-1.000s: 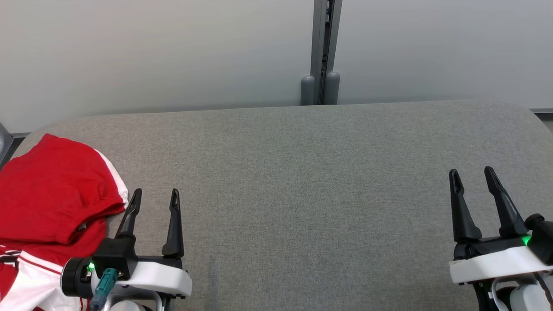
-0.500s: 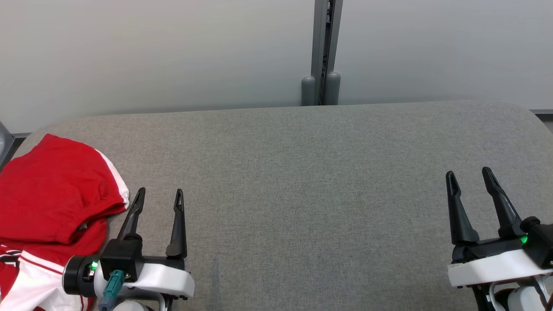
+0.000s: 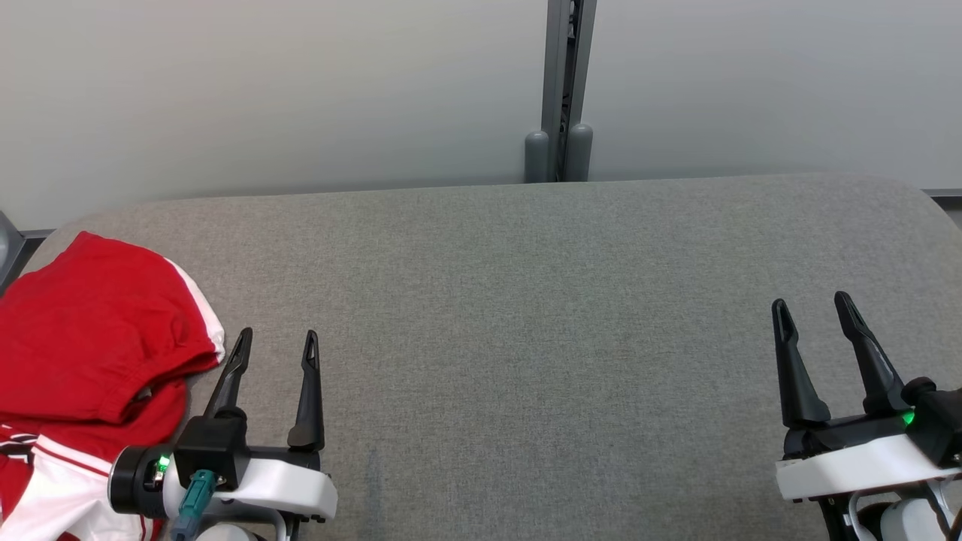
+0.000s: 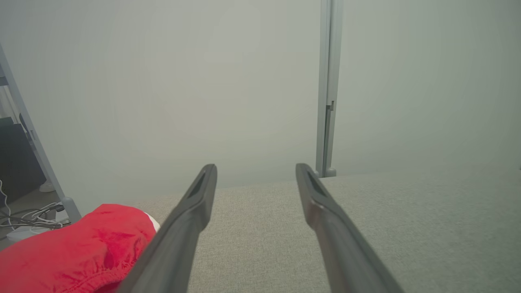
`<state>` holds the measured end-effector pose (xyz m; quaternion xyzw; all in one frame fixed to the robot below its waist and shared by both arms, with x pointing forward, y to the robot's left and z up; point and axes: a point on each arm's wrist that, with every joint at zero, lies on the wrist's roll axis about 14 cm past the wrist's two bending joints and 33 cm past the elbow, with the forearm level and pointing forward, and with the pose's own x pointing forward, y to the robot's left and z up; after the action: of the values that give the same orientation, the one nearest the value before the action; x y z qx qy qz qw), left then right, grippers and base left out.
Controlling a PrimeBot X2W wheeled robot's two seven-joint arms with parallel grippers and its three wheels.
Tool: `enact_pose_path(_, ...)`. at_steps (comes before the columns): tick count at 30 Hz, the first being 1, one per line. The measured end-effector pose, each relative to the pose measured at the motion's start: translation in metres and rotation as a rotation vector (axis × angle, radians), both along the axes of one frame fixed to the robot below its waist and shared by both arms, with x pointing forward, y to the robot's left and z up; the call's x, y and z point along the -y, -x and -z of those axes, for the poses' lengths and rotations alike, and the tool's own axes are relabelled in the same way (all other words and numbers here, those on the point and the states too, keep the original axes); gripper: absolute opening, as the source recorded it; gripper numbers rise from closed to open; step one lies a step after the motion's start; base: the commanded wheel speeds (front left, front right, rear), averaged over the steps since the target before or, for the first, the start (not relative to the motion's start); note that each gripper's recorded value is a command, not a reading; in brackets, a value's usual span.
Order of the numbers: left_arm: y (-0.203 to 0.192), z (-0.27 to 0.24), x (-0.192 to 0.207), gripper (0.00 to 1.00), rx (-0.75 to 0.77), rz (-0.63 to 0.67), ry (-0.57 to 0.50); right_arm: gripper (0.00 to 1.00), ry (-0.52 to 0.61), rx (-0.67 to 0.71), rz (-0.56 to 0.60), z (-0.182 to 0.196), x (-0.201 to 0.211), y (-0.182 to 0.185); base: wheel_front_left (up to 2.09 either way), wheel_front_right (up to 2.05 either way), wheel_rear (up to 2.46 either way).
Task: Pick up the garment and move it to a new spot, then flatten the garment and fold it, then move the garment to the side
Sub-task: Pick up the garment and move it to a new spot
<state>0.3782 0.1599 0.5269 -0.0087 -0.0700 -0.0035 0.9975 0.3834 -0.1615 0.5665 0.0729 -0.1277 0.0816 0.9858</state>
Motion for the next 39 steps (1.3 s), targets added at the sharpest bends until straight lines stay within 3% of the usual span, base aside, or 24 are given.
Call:
enact_pose_path(15,0.010,0.004,-0.025,1.00,-0.013,-0.074,0.015,1.00,-0.015,-0.008,-0.073,0.002,-0.025,-0.008,0.00,0.00,0.00)
enact_pose_path(39,0.076,0.009,-0.121,1.00,-0.021,-0.391,0.064,1.00,-0.018,-0.058,-0.393,0.017,-0.135,-0.026,0.00,0.00,0.00)
